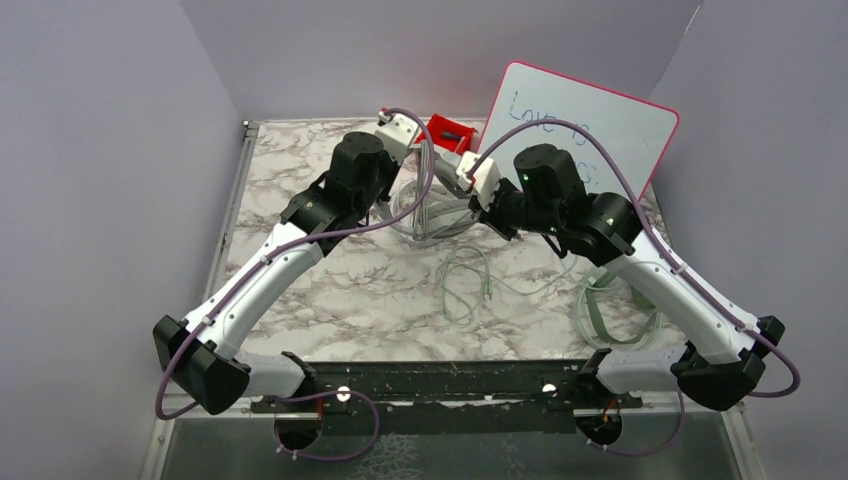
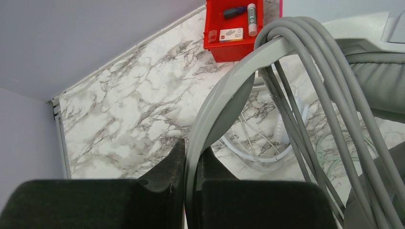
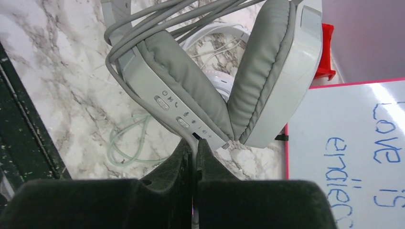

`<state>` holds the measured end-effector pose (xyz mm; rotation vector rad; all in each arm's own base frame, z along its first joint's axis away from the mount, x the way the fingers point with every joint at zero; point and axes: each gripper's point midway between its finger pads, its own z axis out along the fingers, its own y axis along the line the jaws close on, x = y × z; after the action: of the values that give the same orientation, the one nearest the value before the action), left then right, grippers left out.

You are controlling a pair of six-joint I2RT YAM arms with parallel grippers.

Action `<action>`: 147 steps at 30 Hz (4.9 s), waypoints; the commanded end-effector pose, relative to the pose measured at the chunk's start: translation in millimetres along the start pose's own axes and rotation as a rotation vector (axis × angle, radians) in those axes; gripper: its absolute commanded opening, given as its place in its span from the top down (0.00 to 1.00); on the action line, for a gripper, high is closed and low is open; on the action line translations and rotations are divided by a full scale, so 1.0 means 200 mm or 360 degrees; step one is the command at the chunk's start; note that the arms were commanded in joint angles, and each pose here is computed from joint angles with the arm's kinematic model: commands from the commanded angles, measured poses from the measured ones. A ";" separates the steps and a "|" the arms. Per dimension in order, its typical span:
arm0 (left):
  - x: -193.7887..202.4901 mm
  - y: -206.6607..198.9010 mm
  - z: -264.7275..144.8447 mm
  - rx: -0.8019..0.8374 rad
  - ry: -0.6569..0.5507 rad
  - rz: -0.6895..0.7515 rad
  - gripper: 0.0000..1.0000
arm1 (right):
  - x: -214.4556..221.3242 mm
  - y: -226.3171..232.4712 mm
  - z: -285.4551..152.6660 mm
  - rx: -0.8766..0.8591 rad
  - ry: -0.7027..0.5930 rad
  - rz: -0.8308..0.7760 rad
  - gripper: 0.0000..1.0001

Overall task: Wrap the headphones
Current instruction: Wrap the headphones cable around the headphones.

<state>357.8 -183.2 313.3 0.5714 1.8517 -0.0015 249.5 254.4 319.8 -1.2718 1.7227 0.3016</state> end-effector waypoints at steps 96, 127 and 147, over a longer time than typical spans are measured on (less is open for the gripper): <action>0.29 -0.51 -0.43 0.0886 0.0035 0.0221 1.00 | -0.34 -0.25 0.03 -0.0063 -0.0517 -0.1134 0.64; 0.37 0.10 -0.21 0.0355 0.0324 -0.0451 1.00 | -0.32 -0.53 -0.01 0.0341 -0.0520 0.0491 0.00; 0.67 1.15 0.32 -0.0544 0.0117 -0.1411 1.00 | -0.33 -0.19 -0.09 -0.0123 -0.0618 0.0741 0.00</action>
<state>430.6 35.3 226.8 -0.3729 2.1642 -0.2316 291.5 265.1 377.8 -0.7860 1.7117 0.7533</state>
